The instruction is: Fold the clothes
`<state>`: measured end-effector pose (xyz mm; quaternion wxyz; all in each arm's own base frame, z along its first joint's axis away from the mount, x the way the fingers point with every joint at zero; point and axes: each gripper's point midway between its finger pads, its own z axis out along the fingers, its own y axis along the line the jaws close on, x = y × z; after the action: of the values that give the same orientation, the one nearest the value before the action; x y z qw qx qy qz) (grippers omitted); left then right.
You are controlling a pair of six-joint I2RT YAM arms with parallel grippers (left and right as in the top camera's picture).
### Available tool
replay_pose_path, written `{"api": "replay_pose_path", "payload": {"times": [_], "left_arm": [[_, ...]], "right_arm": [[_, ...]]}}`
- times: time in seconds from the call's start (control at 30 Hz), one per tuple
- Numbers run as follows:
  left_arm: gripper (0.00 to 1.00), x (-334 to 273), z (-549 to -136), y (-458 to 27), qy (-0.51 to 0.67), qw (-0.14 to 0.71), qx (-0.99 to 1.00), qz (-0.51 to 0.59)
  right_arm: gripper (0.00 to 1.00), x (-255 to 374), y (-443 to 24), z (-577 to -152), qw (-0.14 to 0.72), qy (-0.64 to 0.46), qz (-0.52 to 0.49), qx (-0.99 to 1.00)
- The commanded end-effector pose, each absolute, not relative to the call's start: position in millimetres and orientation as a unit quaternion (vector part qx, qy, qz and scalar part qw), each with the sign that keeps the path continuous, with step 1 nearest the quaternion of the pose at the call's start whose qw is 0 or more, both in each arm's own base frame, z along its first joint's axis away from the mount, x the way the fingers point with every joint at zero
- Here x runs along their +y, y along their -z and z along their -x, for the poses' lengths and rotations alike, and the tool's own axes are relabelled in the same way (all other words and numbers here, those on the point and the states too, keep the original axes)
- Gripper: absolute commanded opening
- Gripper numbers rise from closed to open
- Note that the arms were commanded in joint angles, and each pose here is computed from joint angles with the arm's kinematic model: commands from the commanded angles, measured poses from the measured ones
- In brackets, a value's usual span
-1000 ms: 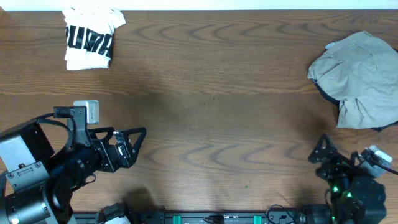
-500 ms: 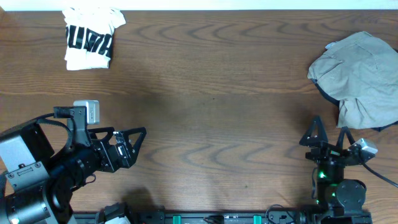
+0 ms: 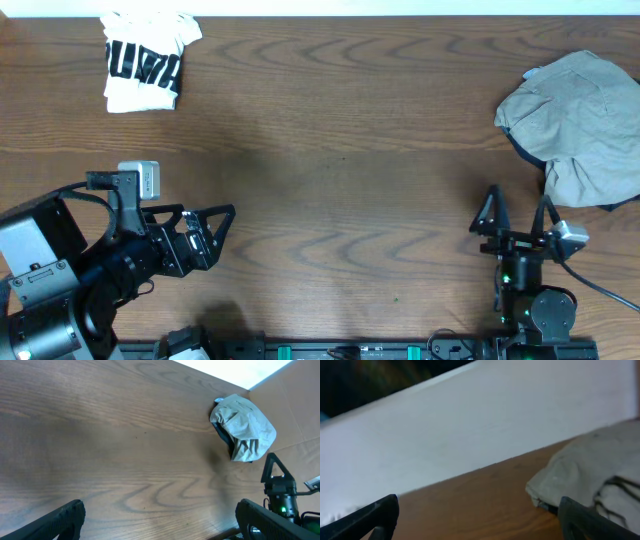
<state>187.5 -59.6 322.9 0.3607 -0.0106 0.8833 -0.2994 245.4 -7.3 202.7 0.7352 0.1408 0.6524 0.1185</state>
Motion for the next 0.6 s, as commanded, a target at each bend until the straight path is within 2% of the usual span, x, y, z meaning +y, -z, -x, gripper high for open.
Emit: {"api": "replay_pose_path", "payload": {"times": [0.0,0.23,0.57], "left_arm": [[0.98,-59.7,-187.5,-324.0,0.297,0.365,0.882,0.001],[0.98,-59.7,-187.5,-324.0,0.297,0.365,0.882,0.001],[0.98,-59.7,-187.5,-324.0,0.297,0.365,0.882,0.001]], "right_arm": [[0.99,-1.6,-197.3,-245.8,0.733,-0.087,-0.09,0.668],[0.99,-5.7,-157.4,-246.1,0.678,-0.07,-0.104,0.725],[0.99,-5.1,-157.5,-246.1,0.677,-0.074,-0.105,0.724]]}}
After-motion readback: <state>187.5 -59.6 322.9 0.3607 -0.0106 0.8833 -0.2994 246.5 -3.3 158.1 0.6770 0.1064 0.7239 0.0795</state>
